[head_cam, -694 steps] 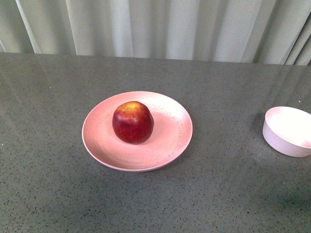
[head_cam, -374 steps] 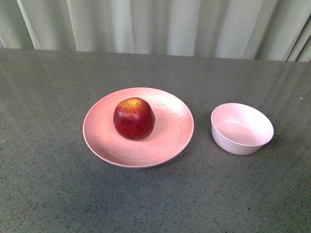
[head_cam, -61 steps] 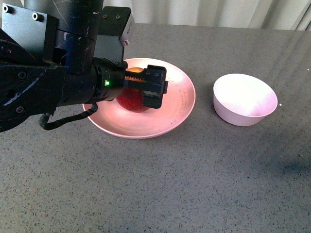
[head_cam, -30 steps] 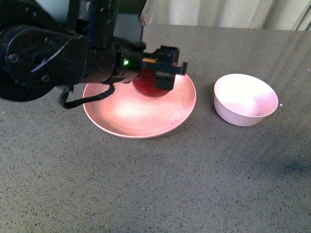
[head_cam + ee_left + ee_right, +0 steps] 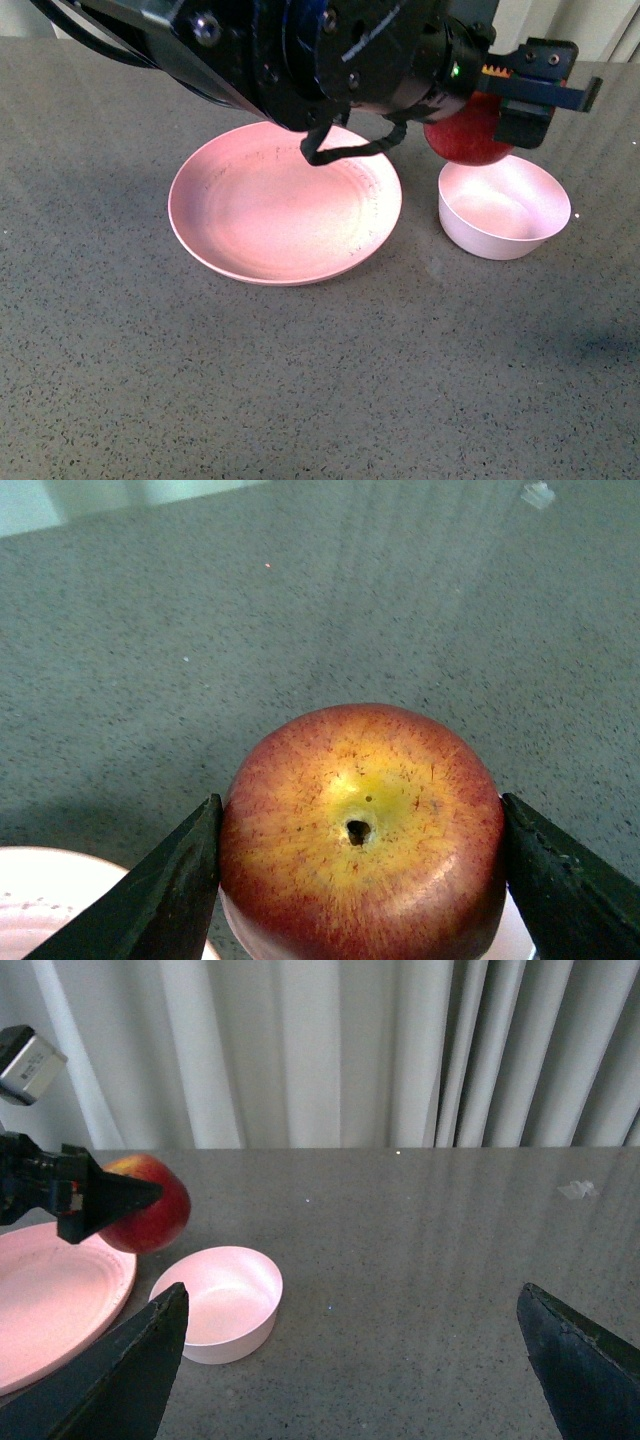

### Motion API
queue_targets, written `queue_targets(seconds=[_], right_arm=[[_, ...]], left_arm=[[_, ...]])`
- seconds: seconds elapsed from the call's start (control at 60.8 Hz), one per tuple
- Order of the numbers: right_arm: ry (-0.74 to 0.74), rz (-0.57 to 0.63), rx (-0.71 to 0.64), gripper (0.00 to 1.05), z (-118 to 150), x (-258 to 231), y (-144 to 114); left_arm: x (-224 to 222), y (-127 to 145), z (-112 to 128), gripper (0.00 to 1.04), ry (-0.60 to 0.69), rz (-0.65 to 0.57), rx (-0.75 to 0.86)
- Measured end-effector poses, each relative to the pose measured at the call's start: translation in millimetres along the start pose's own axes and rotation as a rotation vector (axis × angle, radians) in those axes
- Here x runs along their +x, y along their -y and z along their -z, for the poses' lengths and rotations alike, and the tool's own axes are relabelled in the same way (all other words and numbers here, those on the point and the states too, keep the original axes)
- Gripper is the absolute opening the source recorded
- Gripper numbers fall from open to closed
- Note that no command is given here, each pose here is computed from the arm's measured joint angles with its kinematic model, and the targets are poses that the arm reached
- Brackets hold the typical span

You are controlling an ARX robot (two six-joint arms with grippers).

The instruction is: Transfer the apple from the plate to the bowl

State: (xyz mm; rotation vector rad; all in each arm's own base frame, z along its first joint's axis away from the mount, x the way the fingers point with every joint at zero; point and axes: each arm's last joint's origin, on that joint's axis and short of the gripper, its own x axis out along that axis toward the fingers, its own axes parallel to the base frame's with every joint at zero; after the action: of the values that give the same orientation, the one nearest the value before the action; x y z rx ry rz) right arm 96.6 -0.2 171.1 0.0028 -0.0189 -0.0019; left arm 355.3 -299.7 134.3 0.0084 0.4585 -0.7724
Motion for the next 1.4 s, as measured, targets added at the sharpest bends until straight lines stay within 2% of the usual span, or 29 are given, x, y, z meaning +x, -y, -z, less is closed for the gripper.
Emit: queue_targets(seconds=[0.362, 0.625, 0.955, 1.119, 1.399], right_arm=[[0.000, 0.000, 0.000, 0.96, 0.0, 0.0, 0.0], [0.000, 0.000, 0.000, 0.96, 0.0, 0.0, 0.0], [0.000, 0.000, 0.000, 0.96, 0.0, 0.0, 0.0], [0.000, 0.000, 0.000, 0.96, 0.0, 0.0, 0.0], [0.000, 0.000, 0.000, 0.96, 0.0, 0.0, 0.0]], left_arm=[[9.9, 21.0, 15.3, 0.71, -0.047, 0.067, 0.016], [19.2, 20.5, 6.6, 0.71, -0.031, 0.079, 0.018], [23.2, 19.1, 6.6, 0.71, -0.042, 0.088, 0.026], [23.2, 19.1, 6.7, 0.97, -0.042, 0.090, 0.026], [22.5, 16.8, 6.8, 0.96, -0.036, 0.077, 0.025]])
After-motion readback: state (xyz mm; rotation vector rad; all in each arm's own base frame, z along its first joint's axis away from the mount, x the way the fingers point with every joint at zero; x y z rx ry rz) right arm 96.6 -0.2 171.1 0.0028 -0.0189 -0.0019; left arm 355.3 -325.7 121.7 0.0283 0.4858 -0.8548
